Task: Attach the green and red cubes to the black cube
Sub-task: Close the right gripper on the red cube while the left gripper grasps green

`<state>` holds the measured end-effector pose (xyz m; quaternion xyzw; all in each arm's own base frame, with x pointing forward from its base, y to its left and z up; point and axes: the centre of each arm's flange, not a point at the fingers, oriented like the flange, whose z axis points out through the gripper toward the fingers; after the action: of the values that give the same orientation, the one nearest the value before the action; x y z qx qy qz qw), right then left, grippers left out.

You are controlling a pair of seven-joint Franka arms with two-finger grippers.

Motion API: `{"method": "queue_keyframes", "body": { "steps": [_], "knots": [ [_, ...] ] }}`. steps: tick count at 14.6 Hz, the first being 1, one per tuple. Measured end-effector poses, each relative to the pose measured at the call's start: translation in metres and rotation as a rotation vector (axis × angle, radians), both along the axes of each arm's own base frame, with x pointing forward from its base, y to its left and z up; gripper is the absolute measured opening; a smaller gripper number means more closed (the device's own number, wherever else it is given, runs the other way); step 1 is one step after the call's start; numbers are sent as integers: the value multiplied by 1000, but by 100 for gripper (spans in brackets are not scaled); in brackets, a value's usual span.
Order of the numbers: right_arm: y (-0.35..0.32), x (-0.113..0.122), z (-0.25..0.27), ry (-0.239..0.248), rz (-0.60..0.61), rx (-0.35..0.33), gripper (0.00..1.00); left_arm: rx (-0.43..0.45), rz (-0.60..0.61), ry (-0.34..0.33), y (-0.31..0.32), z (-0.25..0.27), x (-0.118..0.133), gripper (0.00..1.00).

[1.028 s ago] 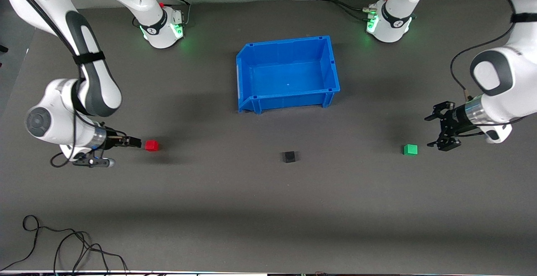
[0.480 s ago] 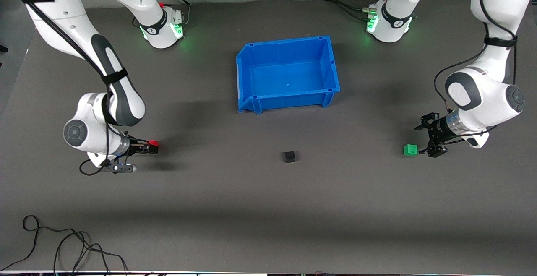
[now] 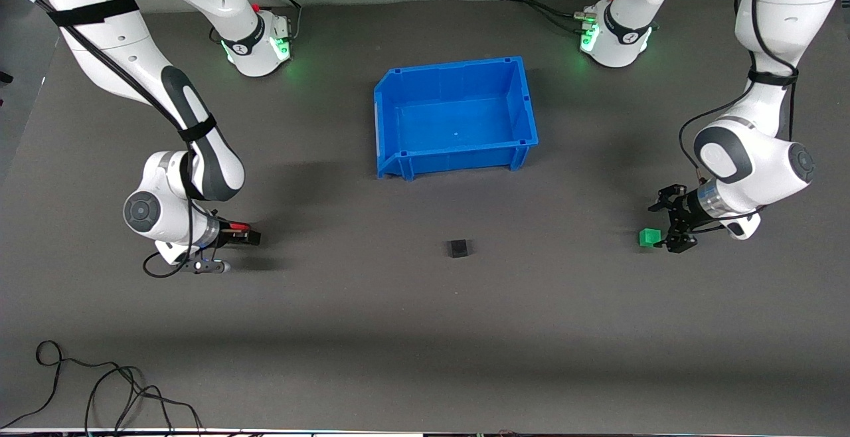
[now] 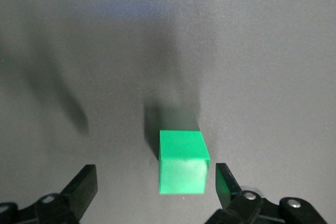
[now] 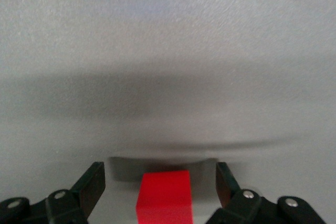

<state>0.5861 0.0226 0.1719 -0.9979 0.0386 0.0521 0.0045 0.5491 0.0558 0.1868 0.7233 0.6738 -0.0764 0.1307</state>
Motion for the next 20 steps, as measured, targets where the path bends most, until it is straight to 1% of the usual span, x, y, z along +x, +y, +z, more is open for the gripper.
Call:
{"method": "queue_keyframes", "body": {
  "steps": [4, 5, 6, 7, 8, 10, 11, 12, 13, 14, 15, 16, 17, 18, 19, 20],
  "knots": [
    [-2, -4, -1, 7, -4, -1, 93, 2, 1, -1, 0, -5, 3, 100],
    [-2, -5, -2, 7, -4, -2, 93, 2, 1, -2, 0, -5, 5, 95],
    [-3, -6, -2, 8, -5, -2, 89, 3, 1, -4, 0, -5, 6, 95],
    [-3, -6, -3, 8, -6, -3, 87, 3, 1, -5, 0, -4, 7, 88],
    [-3, -7, -4, 8, -6, -3, 84, 3, 1, -7, 0, -4, 7, 77],
    [-4, -8, -4, 7, -7, -4, 81, 4, 1, -10, 1, -3, 9, 54],
    [-4, -8, -3, 5, -7, -4, 76, 4, 1, -12, 1, -3, 10, 46],
    [-4, -9, -3, 6, -8, -4, 76, 4, 1, -15, 1, -2, 11, 37],
    [-5, -10, -2, 6, -8, -3, 72, 4, 1, -17, 1, -1, 12, 37],
    [-5, -10, -2, 7, -9, -4, 72, 4, 1, -19, 1, 0, 12, 37],
    [-6, -11, -1, 6, -10, -4, 63, 4, 1, -22, 1, 1, 14, 37],
    [-6, -11, 0, 4, -11, -4, 58, 4, 1, -27, 1, 3, 16, 37],
    [-6, -11, 1, 4, -11, -4, 58, 3, 2, -34, 1, 5, 19, 37],
    [-6, -11, 1, 4, -11, -4, 50, 1, 2, -42, 1, 9, 23, 37],
    [-6, -12, 2, 3, -11, -4, 50, -7, 1, -46, 0, 14, 28, 37],
    [-6, -12, 2, 3, -11, -4, 45, -22, -1, -44, -2, 20, 34, 37]
  ]
}}
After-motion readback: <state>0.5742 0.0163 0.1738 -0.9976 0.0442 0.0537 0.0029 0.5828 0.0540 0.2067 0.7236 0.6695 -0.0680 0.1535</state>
